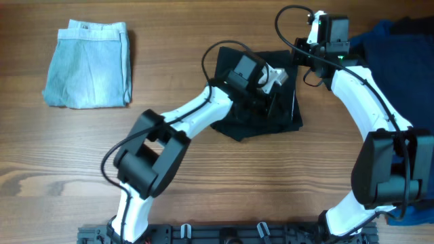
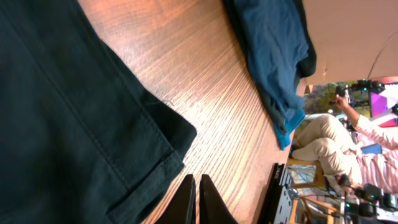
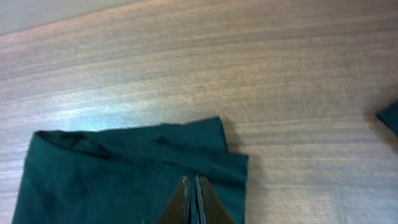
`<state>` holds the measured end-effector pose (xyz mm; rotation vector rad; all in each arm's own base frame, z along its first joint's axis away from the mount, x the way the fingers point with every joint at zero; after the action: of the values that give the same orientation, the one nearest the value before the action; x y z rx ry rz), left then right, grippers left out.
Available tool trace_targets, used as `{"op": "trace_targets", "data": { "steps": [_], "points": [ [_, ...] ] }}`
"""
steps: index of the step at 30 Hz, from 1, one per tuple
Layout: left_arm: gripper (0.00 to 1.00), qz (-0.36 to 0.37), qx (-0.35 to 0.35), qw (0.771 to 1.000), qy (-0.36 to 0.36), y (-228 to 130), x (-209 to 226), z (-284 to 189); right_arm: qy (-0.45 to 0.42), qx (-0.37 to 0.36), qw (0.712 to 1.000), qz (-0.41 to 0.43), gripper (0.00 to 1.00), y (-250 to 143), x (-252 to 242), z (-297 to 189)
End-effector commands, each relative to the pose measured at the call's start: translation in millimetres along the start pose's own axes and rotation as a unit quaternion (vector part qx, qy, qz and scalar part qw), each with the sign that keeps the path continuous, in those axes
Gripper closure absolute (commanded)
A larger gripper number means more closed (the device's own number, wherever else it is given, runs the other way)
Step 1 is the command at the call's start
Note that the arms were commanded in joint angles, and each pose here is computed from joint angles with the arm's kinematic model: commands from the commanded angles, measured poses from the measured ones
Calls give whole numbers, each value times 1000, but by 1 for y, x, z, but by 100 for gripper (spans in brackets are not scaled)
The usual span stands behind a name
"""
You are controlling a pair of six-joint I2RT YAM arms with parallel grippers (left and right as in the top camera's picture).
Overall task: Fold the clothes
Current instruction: 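Smooth the folded shorts' top with left gripper, retract right gripper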
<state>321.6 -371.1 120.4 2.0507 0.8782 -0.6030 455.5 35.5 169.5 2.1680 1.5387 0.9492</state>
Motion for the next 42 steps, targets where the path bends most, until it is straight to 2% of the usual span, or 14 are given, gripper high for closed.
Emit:
{"op": "trace_targets", "data": {
  "steps": [1,4,5,6,8,9,10,12,17,21,30,34,38,42],
  "points": [
    [96,-36,31,999,-14,-21,12,33,-29,0,999,16,96,4,-20,0],
    [96,-46,49,997,-37,-35,18,53,-42,3,999,29,96,6,-35,-2],
    [96,-56,60,996,-34,-43,25,61,-53,5,998,36,91,7,-44,-3],
    [96,-61,65,995,-32,-47,29,64,-56,6,998,40,80,8,-48,-4],
    [96,-73,75,994,-28,-57,40,70,-65,10,997,44,39,8,-58,-5],
    [96,-75,77,994,-28,-58,41,71,-69,14,996,47,5,8,-62,-6],
    [96,-79,75,994,-32,-56,39,71,-70,14,996,48,0,8,-63,-6],
    [96,-79,63,994,-47,-45,26,64,-70,14,996,48,0,8,-63,-6],
    [96,-8,-6,998,-66,1,-17,29,-70,14,996,48,1,8,-63,-6],
    [91,25,-57,998,-31,23,-27,15,-70,14,996,48,1,8,-63,-6],
    [92,-32,35,999,-19,-33,8,72,-69,13,996,48,1,8,-63,-6],
    [96,-56,53,997,-10,-50,30,83,-69,13,996,48,0,8,-63,-6],
    [96,-32,13,997,-67,-14,9,50,-69,13,996,48,1,8,-63,-6],
    [94,31,-106,992,-61,53,-16,-39,-69,13,996,48,0,8,-63,-6]
  ]
}}
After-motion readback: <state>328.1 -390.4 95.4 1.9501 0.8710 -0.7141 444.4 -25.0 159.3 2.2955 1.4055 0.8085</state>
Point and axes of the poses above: each gripper's point midway between its finger pads, its own z axis out along the fingers, its own x axis along the line the jaws close on, y = z × x, the point moved 6 cm from there along -z, back along the fingers, and after that the axes turned 12 degrees about z, right-handed, at the moved point
